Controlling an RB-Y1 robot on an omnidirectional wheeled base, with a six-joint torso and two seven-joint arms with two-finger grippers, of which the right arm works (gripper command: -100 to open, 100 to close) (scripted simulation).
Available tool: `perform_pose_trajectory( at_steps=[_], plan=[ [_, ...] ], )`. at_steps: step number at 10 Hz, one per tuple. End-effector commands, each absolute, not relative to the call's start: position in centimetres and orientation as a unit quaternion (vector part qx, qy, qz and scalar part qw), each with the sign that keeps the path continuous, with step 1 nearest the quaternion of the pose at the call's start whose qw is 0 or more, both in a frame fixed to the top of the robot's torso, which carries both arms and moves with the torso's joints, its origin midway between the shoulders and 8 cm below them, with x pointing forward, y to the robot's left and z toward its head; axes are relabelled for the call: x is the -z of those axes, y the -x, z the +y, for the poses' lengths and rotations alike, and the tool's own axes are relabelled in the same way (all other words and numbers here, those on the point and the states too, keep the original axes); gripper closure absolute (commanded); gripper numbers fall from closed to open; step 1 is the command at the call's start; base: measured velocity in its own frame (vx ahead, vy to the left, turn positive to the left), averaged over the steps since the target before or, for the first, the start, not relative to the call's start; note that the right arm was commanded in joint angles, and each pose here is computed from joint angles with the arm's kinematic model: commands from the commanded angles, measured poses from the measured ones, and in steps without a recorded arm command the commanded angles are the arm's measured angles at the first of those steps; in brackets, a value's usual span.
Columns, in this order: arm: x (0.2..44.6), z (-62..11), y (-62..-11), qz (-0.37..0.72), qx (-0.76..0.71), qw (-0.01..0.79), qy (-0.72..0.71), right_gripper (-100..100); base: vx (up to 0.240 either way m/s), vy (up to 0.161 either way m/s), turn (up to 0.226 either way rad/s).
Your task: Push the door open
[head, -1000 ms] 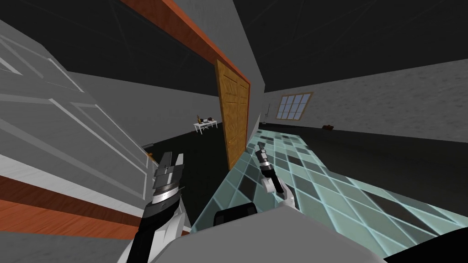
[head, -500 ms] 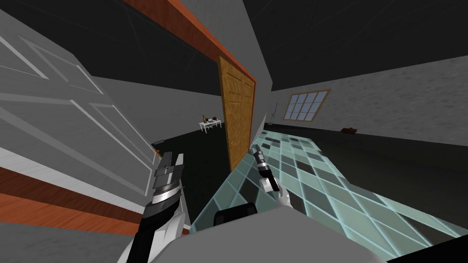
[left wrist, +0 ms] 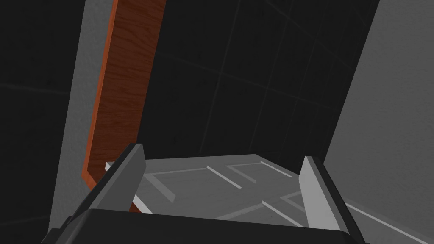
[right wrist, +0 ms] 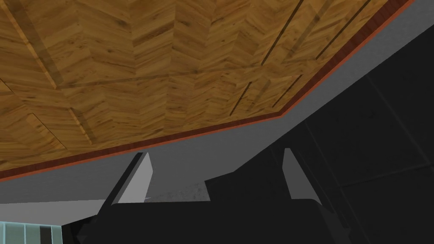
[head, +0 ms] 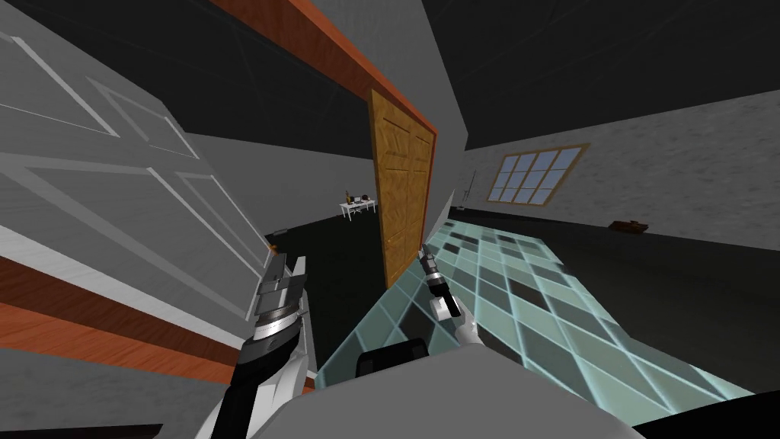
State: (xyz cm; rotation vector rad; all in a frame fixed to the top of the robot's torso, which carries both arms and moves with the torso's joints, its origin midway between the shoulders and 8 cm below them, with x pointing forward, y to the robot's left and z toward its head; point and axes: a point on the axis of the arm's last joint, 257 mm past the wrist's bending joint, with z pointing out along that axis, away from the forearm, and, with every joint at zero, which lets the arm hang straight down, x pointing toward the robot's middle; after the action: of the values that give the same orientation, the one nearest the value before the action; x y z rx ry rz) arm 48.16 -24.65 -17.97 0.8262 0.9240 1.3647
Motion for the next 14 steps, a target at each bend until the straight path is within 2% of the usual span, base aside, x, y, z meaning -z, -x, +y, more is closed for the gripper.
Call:
perform_pose_trajectory(
  at_steps=[1, 9, 14],
  plan=[
    [19.2, -24.4, -48.3, 0.407, -0.587, 0.598, -0.363, -100, 0.062, -0.1, 0.174],
    [23.9, -23.4, -49.7, 0.435, -0.576, 0.575, -0.385, -100, 0.04, -0.071, 0.124],
    [27.4, -22.4, -50.4, 0.457, -0.566, 0.556, -0.402, -100, 0.049, -0.096, 0.168]
  ],
)
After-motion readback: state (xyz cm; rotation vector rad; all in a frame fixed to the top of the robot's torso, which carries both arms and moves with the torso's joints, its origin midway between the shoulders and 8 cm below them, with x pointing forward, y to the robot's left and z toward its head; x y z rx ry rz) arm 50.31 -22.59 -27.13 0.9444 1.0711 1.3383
